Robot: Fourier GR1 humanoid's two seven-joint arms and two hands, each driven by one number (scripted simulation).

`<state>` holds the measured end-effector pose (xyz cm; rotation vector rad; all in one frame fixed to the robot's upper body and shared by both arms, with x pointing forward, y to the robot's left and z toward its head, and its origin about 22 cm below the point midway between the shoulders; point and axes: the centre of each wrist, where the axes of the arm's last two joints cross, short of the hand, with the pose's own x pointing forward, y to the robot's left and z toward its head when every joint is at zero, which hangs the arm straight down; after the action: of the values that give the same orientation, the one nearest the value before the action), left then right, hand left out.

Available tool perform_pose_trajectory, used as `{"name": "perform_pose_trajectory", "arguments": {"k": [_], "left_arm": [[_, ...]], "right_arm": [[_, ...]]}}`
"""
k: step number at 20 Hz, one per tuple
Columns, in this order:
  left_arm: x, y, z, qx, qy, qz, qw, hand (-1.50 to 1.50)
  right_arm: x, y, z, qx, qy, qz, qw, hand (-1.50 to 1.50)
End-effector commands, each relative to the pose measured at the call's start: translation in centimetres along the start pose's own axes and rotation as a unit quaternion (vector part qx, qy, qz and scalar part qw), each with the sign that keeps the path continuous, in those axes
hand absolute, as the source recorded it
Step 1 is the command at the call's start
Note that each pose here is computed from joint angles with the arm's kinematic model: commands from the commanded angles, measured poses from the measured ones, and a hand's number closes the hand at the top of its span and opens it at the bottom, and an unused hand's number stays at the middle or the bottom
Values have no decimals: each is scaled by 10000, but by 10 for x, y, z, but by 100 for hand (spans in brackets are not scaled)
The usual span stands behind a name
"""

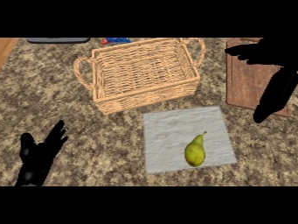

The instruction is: Pick the pear from the placemat and place it in the basket

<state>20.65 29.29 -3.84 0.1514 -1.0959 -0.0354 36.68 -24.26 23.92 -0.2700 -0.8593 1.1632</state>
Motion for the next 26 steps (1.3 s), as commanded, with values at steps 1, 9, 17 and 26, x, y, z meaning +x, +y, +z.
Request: {"name": "perform_pose_trajectory", "arguments": {"k": [1,9,17,26], "left_arm": [[-28,-8,-5,26,439,-21,9990,0],[-16,-12,1,49,431,-47,9990,0],[-4,-12,20,10,474,65,9989,0],[5,7,-6,-38,411,-31,9991,0]], "right_arm": [[1,32,-16,0,195,-7,9998,-150],[-13,88,-43,10,304,168,9994,-150],[-16,113,-52,201,436,93,9988,-150],[-30,144,-75,32,416,142,9990,-150]]}}
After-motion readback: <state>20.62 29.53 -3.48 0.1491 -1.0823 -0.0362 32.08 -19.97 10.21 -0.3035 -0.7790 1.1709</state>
